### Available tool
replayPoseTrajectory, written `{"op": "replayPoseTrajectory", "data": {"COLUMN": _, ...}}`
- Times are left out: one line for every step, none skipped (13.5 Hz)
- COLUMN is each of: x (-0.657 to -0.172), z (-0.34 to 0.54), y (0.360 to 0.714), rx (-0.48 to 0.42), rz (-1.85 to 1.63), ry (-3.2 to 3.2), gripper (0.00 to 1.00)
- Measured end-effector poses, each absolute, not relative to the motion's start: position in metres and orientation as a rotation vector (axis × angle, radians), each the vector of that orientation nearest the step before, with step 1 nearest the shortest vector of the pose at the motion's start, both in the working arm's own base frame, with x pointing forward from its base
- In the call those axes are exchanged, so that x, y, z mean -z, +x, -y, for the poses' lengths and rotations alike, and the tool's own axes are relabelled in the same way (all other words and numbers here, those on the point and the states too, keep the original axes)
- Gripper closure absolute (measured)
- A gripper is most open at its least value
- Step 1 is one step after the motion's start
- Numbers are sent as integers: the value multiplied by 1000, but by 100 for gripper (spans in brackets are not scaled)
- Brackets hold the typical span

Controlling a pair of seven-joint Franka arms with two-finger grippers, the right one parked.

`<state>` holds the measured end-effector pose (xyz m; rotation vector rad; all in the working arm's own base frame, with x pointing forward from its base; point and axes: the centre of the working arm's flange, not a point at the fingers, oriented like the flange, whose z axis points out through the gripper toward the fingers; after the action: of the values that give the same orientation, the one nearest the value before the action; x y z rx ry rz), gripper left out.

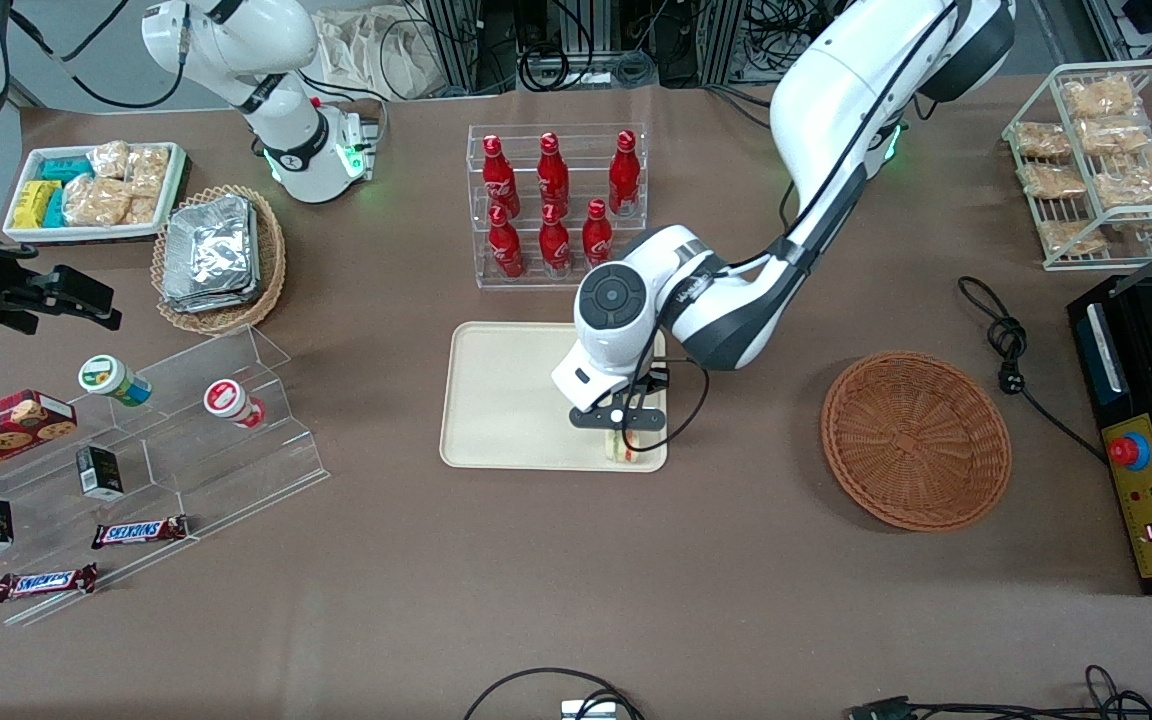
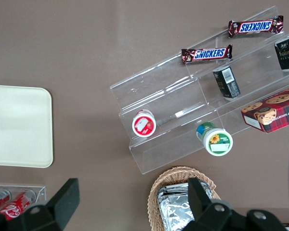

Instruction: Place sandwich from basket to tray

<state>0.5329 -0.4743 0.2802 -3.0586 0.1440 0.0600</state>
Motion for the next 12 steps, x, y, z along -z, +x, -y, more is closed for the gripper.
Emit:
{"op": "replayPoseTrajectory", "data": {"x": -271, "z": 475, "y": 531, "rx": -49, "rz": -142, "ry": -3037, "gripper": 82}}
{"op": "replayPoseTrajectory", "data": {"x": -261, "z": 475, "y": 530, "rx": -49, "rz": -122, "ry": -3023, "gripper": 82}}
{"op": "replayPoseTrajectory", "data": {"x": -252, "z": 476, "y": 529, "rx": -51, "rz": -100, "ry": -3019, "gripper": 82}}
{"op": "replayPoseTrajectory", "data": {"x": -245, "z": 479, "y": 528, "rx": -47, "rz": -84, "ry": -3026, "gripper": 82}}
{"op": "replayPoseTrajectory", "data": {"x": -240, "z": 481, "y": 527, "rx": -44, "rz": -76, "ry": -3034, "gripper": 82}}
{"op": "replayPoseTrajectory", "data": {"x": -238, "z": 483, "y": 526, "rx": -44, "rz": -71, "ry": -3037, "gripper": 82}}
{"op": "replayPoseTrajectory", "data": {"x": -237, "z": 483, "y": 526, "rx": -44, "rz": -68, "ry": -3037, "gripper": 83}}
{"op": "replayPoseTrajectory", "data": {"x": -237, "z": 483, "y": 526, "rx": -43, "rz": -68, "ry": -3037, "gripper": 82}}
{"op": "replayPoseTrajectory", "data": {"x": -237, "z": 483, "y": 526, "rx": -39, "rz": -69, "ry": -3039, "gripper": 77}}
{"op": "replayPoseTrajectory", "data": {"x": -237, "z": 484, "y": 526, "rx": -32, "rz": -71, "ry": -3044, "gripper": 66}}
{"op": "replayPoseTrajectory", "data": {"x": -237, "z": 484, "y": 526, "rx": -27, "rz": -73, "ry": -3049, "gripper": 57}}
{"op": "replayPoseTrajectory", "data": {"x": -236, "z": 485, "y": 526, "rx": -24, "rz": -74, "ry": -3051, "gripper": 46}}
